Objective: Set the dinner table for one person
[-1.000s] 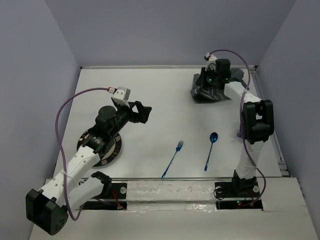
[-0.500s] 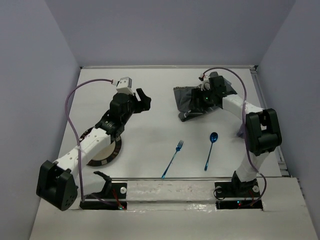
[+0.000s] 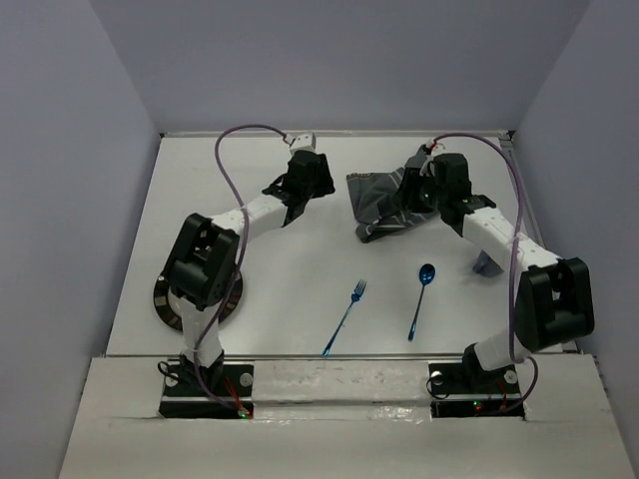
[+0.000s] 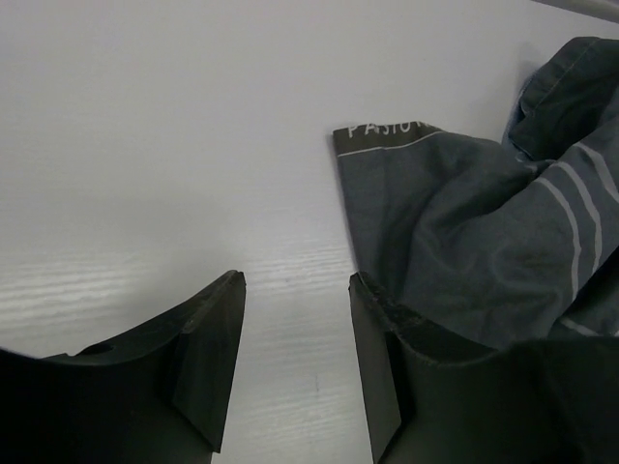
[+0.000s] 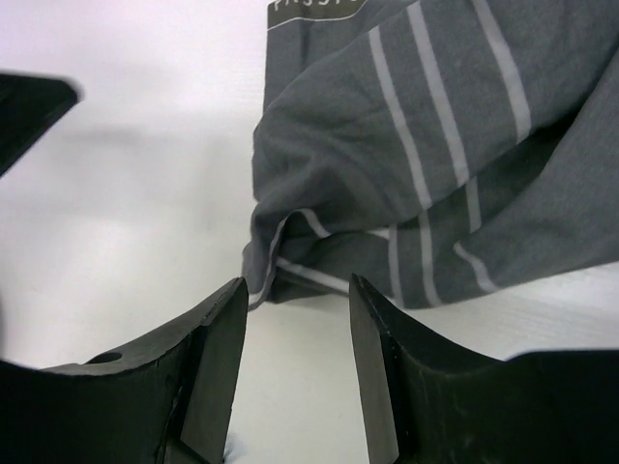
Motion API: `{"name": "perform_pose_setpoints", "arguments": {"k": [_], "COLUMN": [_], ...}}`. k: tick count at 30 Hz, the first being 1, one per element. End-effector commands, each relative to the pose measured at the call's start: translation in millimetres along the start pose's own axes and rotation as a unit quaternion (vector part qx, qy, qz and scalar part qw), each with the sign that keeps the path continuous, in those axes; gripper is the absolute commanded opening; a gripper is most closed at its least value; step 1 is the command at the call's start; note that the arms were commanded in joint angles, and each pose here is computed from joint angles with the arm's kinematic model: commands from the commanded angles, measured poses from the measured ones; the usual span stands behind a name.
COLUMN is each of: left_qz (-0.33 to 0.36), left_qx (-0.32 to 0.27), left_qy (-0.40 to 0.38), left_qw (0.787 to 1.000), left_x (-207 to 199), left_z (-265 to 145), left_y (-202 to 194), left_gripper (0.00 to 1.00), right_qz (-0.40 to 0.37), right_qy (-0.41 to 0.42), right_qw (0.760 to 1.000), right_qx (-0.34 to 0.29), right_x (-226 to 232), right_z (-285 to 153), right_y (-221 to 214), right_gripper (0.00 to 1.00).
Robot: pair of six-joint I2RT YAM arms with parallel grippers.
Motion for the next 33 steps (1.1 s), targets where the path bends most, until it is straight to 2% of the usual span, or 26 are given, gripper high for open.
{"name": "perform_pose_setpoints", "arguments": {"k": [1,3,5,13,18,24,30,33], "left_qz": [0.036,0.043,0.062,0.098,0.12,0.118,0.126,0.124], "left_qx": [-0.02,-0.025,-0.002,0.025,0.037,0.037,0.071,0.087], "left_qy": [-0.007,-0.01,0.015,0.052,0.104,0.113,0.115,0.13], "left_qw": [0.999,0.999,0.998,0.994,0.987,0.986,0.983,0.98], "left_x": [-38.1,-53.9,-47.1,-58.5,-48.0,-45.6,-37.1,-23.2], "left_z": [31.3,45.6,70.5,137.1,152.5,153.8,160.0,165.7], "left_y": [8.0,13.1,-7.4,-24.7,-37.0,-38.5,-54.2,-66.2], "left_gripper": [0.58,0.58,0.58,0.58,0.56,0.54,0.41,0.32], "right_qz": [0.013,0.017,0.016,0.01,0.007,0.005,0.004,0.004], "right_qy": [0.021,0.024,0.035,0.075,0.087,0.086,0.076,0.072], "right_qw": [0.997,0.996,0.994,0.989,0.989,0.989,0.987,0.986], "right_qx": [-0.078,-0.088,-0.106,-0.124,-0.121,-0.124,-0.139,-0.148], "right_x": [20.1,22.0,28.9,47.1,54.0,53.8,52.8,52.5], "right_z": [-26.4,-34.2,-46.4,-67.8,-68.0,-69.7,-77.8,-83.2], "right_y": [21.2,20.6,23.0,16.1,12.7,12.9,16.3,17.4], "right_gripper": [0.52,0.51,0.51,0.52,0.52,0.52,0.53,0.53]}}
Point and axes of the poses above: each gripper's point midway between its finger pads, its own z axis out along the fingers, its own x axis along the line the jaws close on, y = z × x, the point moved 7 cm from there along -z, back along the fingers, and after that the axes turned 11 degrees about -z, right-handed, at the moved point
